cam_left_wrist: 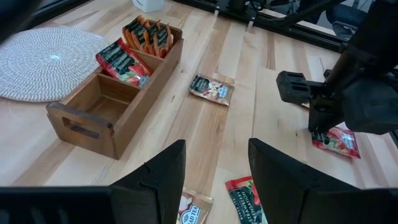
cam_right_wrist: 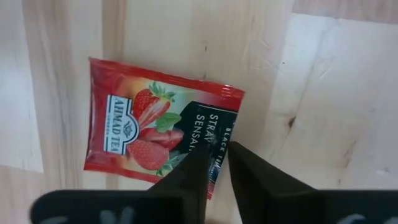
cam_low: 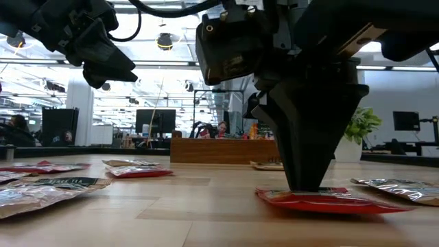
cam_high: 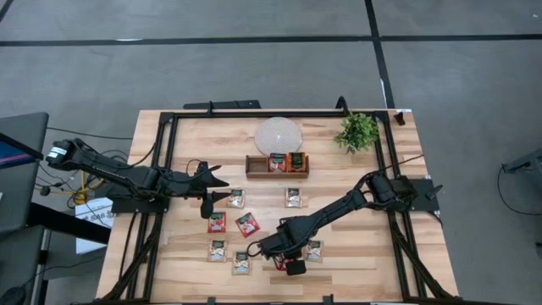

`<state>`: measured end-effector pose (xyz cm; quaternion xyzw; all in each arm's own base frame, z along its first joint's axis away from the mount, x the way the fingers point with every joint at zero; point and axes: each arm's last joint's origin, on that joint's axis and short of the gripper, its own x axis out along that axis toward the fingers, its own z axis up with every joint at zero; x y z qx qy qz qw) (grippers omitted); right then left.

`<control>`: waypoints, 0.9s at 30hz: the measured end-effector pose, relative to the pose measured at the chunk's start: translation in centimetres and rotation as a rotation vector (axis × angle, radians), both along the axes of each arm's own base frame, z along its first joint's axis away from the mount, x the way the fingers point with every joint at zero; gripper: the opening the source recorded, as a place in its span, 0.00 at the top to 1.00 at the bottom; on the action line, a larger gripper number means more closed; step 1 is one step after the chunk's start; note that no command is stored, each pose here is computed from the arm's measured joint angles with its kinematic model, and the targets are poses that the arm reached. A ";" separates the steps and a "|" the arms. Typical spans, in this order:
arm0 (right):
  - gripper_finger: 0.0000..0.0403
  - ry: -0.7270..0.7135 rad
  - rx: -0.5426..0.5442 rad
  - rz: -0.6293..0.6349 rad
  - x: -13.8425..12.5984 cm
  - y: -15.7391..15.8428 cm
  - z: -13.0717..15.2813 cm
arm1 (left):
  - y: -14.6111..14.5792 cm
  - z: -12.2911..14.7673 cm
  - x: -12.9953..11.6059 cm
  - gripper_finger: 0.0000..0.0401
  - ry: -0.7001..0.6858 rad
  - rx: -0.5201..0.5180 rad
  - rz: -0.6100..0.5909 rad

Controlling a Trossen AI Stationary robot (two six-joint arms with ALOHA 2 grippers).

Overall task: Pick & Place Tea
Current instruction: Put the bottom red tea bag into the middle compartment of the wooden organizer

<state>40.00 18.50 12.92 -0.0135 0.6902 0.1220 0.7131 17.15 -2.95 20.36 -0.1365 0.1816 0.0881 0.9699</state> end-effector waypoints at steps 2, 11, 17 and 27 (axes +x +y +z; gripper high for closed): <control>0.91 0.000 -0.003 -0.002 0.0 -0.1 0.0 | 0.0 0.0 0.0 0.58 0.000 0.000 0.000; 0.99 0.007 -0.023 -0.031 0.3 -0.9 -0.1 | 0.0 0.0 0.0 0.58 0.000 0.000 0.000; 1.00 -0.014 -0.106 -0.026 -0.2 -1.3 1.2 | 0.0 0.0 0.0 0.58 0.000 0.001 0.001; 1.00 -0.111 -0.407 -0.015 -0.8 -3.4 8.1 | 0.0 0.0 0.0 0.58 -0.004 0.002 0.000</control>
